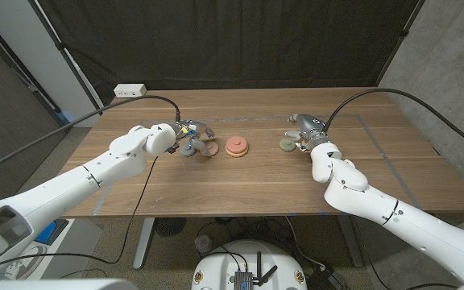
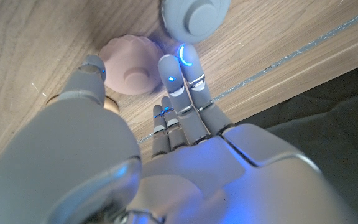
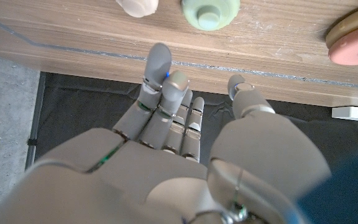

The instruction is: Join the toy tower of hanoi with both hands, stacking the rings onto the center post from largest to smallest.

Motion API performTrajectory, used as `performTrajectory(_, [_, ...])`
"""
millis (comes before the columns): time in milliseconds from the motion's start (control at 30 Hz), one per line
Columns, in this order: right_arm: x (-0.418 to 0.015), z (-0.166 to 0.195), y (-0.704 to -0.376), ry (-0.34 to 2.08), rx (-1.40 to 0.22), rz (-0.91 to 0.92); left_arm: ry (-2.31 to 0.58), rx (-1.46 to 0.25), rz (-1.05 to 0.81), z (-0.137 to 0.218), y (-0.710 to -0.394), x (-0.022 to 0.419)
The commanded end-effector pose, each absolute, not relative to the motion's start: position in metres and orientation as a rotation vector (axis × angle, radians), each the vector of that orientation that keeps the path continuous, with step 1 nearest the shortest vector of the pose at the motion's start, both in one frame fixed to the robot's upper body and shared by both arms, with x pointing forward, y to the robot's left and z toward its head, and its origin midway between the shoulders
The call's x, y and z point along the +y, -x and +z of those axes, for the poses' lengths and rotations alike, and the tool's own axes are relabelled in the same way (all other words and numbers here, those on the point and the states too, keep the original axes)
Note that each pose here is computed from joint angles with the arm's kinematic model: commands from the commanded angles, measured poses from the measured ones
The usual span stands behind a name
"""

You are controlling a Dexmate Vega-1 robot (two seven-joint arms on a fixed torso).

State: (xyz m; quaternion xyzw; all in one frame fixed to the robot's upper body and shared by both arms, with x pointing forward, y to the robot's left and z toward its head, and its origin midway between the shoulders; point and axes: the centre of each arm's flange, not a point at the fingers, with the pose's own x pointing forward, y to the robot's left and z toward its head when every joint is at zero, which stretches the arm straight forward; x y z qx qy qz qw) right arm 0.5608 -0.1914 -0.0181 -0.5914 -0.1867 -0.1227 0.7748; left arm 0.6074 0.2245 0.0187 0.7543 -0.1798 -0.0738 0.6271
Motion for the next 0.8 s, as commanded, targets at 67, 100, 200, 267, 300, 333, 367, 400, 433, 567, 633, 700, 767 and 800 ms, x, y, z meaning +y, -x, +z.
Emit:
performTrajectory(67, [-0.1905, -0.0174, -0.5623, 1.28, -0.392, -0.259, -1.739, -0.412, -0.16, 0.0121, -0.6137, 0.2222])
performTrajectory(100, [-0.1905, -0.0172, -0.5623, 1.279, -0.391, -0.261, -1.74, -0.411, -0.163, 0.0117, -0.6141, 0.2219])
performTrajectory(200, [-0.1903, -0.0166, -0.5623, 1.278, -0.394, -0.261, -1.745, -0.407, -0.17, 0.0109, -0.6146, 0.2209])
performTrajectory(267, [-0.1898, -0.0161, -0.5622, 1.279, -0.395, -0.262, -1.748, -0.406, -0.169, 0.0107, -0.6142, 0.2208])
performTrajectory(300, [-0.1896, -0.016, -0.5621, 1.278, -0.396, -0.262, -1.748, -0.404, -0.169, 0.0108, -0.614, 0.2209])
performTrajectory(333, [-0.1895, -0.0158, -0.562, 1.278, -0.398, -0.262, -1.748, -0.401, -0.17, 0.0108, -0.6139, 0.2212])
performTrajectory(367, [-0.1893, -0.0156, -0.5619, 1.277, -0.397, -0.262, -1.75, -0.398, -0.17, 0.0107, -0.6139, 0.2214])
performTrajectory(400, [-0.1891, -0.0154, -0.5618, 1.276, -0.398, -0.263, -1.752, -0.395, -0.172, 0.0106, -0.614, 0.2216])
performTrajectory(433, [-0.189, -0.0153, -0.5617, 1.276, -0.398, -0.264, -1.751, -0.394, -0.17, 0.0101, -0.6143, 0.2219])
performTrajectory(567, [-0.1882, -0.015, -0.5619, 1.278, -0.399, -0.262, -1.745, -0.394, -0.168, 0.0085, -0.6153, 0.2229])
performTrajectory(633, [-0.1878, -0.0148, -0.5621, 1.277, -0.398, -0.262, -1.74, -0.393, -0.17, 0.0073, -0.6161, 0.223])
performTrajectory(700, [-0.1873, -0.0147, -0.5621, 1.279, -0.4, -0.26, -1.735, -0.391, -0.171, 0.0062, -0.6167, 0.223])
performTrajectory(767, [-0.1867, -0.0145, -0.5619, 1.281, -0.401, -0.259, -1.731, -0.39, -0.173, 0.0052, -0.6172, 0.223])
performTrajectory(800, [-0.1863, -0.0143, -0.5618, 1.282, -0.4, -0.259, -1.729, -0.39, -0.175, 0.0048, -0.6173, 0.2232])
